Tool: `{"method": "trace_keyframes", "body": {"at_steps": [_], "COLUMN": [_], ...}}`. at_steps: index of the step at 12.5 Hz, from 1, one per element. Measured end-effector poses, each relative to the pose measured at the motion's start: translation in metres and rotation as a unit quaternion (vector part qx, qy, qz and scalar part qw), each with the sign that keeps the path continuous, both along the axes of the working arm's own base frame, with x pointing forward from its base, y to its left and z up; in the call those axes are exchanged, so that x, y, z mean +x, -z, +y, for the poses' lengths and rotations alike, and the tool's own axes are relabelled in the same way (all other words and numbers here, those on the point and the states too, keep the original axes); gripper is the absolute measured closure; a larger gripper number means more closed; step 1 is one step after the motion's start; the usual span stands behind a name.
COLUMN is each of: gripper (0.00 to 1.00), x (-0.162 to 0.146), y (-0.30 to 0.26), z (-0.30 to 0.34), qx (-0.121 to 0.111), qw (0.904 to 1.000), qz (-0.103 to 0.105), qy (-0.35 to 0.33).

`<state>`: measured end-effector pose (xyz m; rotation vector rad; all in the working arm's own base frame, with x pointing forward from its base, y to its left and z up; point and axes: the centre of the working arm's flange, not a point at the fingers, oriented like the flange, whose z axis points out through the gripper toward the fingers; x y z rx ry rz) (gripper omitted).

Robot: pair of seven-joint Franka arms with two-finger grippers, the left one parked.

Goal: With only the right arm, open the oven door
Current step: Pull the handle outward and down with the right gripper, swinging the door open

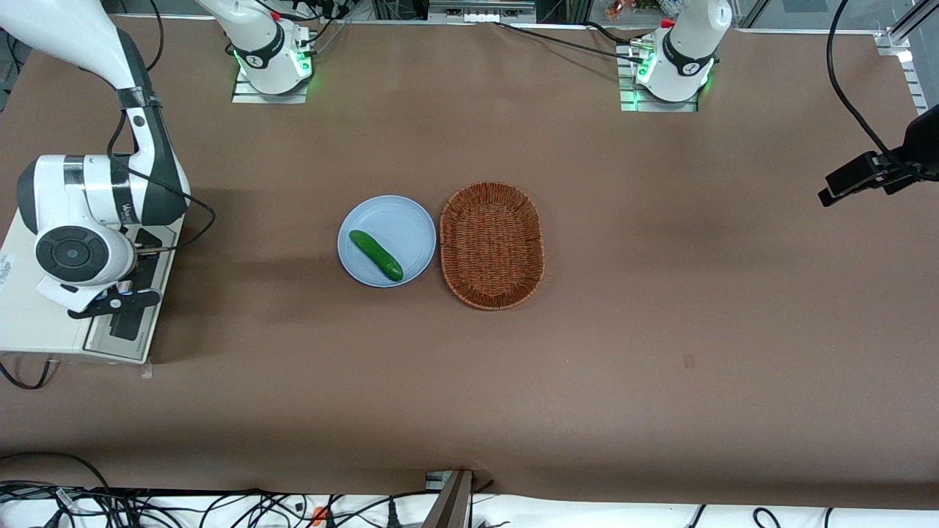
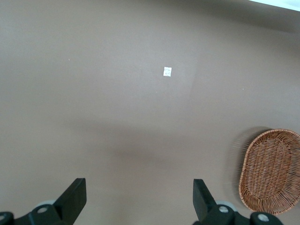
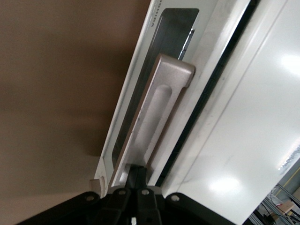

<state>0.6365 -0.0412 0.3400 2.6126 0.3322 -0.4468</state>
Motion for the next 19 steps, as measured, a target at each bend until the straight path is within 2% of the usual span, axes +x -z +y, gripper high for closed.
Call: {"method": "trace_keyframes", "body": {"at_steps": [10, 15, 19], "gripper": [0.99, 0.99, 0.99], "x": [0.002, 0.005, 0.009], "y": [0.007, 0.027, 0.072], "z": [0.019, 0.051, 0.08], "qx": [0.018, 0.054, 0.09], "qw": [0.9998, 0.9985, 0.9958], "qz": [0.002, 0.0, -0.001], "qy": [-0.004, -0.01, -0.013]}}
